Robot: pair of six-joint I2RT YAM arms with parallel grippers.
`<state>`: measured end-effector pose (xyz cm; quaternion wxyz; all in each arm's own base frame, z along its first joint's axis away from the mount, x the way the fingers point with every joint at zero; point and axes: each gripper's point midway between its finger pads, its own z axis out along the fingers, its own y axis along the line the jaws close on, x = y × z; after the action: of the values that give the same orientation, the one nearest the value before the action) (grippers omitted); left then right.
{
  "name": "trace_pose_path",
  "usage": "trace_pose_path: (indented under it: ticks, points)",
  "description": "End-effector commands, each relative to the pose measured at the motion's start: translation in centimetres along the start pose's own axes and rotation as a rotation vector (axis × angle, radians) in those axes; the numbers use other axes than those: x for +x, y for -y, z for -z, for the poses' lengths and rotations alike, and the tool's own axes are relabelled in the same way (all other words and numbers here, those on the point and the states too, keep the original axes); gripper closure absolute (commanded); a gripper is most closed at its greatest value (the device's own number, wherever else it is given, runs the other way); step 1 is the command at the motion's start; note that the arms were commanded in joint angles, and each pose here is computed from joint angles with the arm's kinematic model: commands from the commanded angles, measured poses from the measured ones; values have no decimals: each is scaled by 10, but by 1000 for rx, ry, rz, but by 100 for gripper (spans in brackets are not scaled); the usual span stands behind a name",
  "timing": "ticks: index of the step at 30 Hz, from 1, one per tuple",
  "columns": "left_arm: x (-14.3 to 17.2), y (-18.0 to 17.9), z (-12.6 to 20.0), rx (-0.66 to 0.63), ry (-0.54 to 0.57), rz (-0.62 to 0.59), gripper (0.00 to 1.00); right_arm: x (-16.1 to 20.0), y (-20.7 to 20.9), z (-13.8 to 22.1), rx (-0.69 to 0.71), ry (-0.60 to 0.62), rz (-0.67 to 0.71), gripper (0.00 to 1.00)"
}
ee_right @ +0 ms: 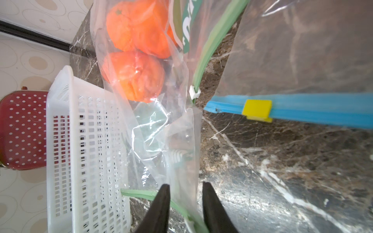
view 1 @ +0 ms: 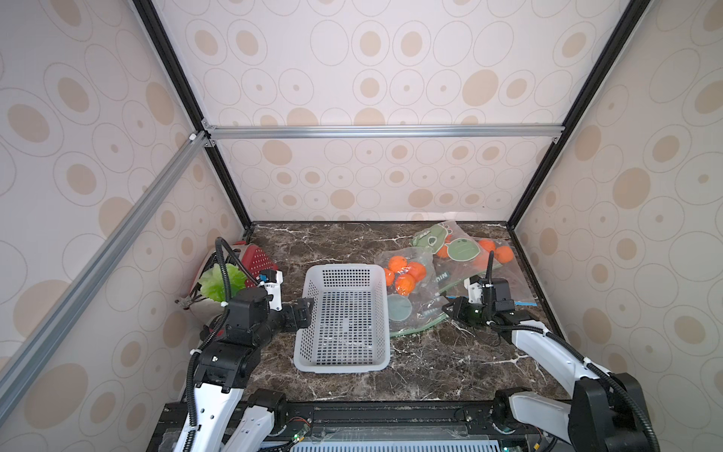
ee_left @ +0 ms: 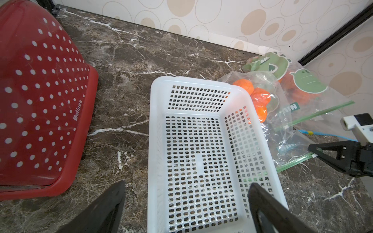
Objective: Open the zip-top bag and take out the orange
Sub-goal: Pick up the zipper food storage bag at the center of the board.
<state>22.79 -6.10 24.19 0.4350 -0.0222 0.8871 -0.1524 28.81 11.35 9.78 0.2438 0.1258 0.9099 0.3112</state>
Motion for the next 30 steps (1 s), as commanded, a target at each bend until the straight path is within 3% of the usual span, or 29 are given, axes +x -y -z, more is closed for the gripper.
trace_pose_path:
  ticks: [1,13,22,27,30]
  points:
    - [5,-4,1,-22,-19,-5,4,-8,-18,11,-47,18,17,73]
    - [-17,6,10,25,76,40,12,-9,-26,25,-60,45,35,100]
    - [-76,43,9,206,265,97,22,-22,-56,50,-154,95,-104,100]
    - [-88,62,3,255,260,30,22,-32,-87,78,-258,138,-164,100]
    - [-96,82,1,354,265,0,22,-42,-104,97,-322,184,-211,100]
